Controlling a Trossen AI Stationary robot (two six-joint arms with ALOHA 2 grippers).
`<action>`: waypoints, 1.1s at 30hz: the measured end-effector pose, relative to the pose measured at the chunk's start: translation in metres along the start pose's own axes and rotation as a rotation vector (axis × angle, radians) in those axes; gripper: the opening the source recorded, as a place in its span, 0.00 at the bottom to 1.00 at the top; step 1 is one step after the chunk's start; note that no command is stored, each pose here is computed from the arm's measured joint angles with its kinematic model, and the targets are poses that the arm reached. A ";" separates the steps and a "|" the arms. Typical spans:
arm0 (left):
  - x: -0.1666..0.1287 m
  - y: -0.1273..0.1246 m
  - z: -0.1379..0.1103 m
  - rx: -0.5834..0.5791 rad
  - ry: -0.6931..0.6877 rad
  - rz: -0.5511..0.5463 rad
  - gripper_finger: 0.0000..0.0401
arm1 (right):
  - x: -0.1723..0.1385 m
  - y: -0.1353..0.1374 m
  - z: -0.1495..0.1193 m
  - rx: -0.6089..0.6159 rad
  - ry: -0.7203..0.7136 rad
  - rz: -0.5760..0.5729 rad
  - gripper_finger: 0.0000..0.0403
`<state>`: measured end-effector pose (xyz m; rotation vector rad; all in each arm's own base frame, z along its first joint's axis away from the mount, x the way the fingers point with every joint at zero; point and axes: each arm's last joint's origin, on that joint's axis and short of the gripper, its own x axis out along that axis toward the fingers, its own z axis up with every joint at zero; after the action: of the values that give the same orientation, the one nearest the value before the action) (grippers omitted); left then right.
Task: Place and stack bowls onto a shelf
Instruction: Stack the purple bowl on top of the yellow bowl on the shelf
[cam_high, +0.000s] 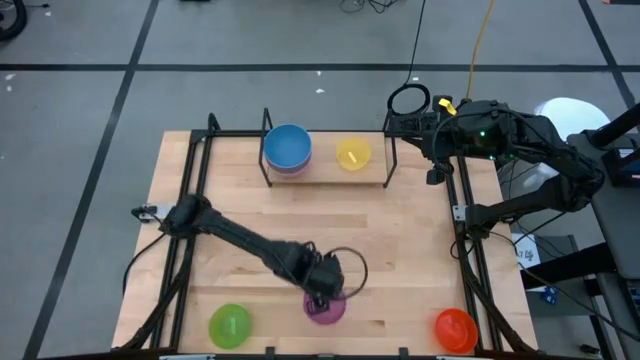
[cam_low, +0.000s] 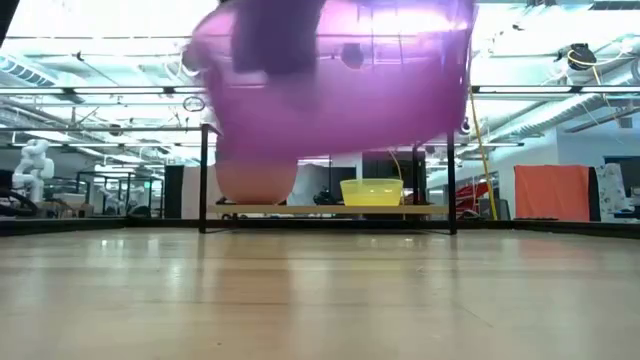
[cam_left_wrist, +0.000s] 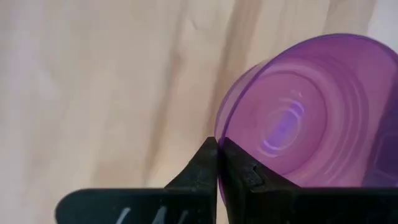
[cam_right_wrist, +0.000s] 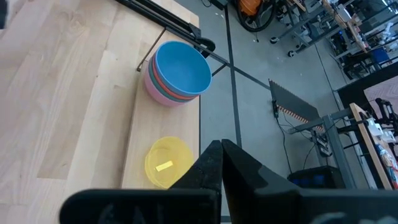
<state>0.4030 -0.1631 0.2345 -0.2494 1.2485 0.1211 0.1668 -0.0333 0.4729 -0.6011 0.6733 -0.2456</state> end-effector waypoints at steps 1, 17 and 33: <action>-0.007 0.006 0.004 0.004 -0.023 0.002 0.01 | 0.000 0.000 0.000 0.000 -0.001 -0.001 0.00; -0.109 0.158 0.063 0.055 -0.329 0.193 0.01 | -0.033 -0.004 -0.011 -0.002 -0.068 -0.054 0.00; -0.135 0.300 0.095 0.039 -0.576 0.261 0.01 | -0.040 -0.005 -0.014 0.007 -0.084 -0.064 0.00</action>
<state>0.3806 0.1566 0.3548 -0.0089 0.7033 0.3662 0.1269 -0.0275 0.4871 -0.6239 0.5731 -0.2807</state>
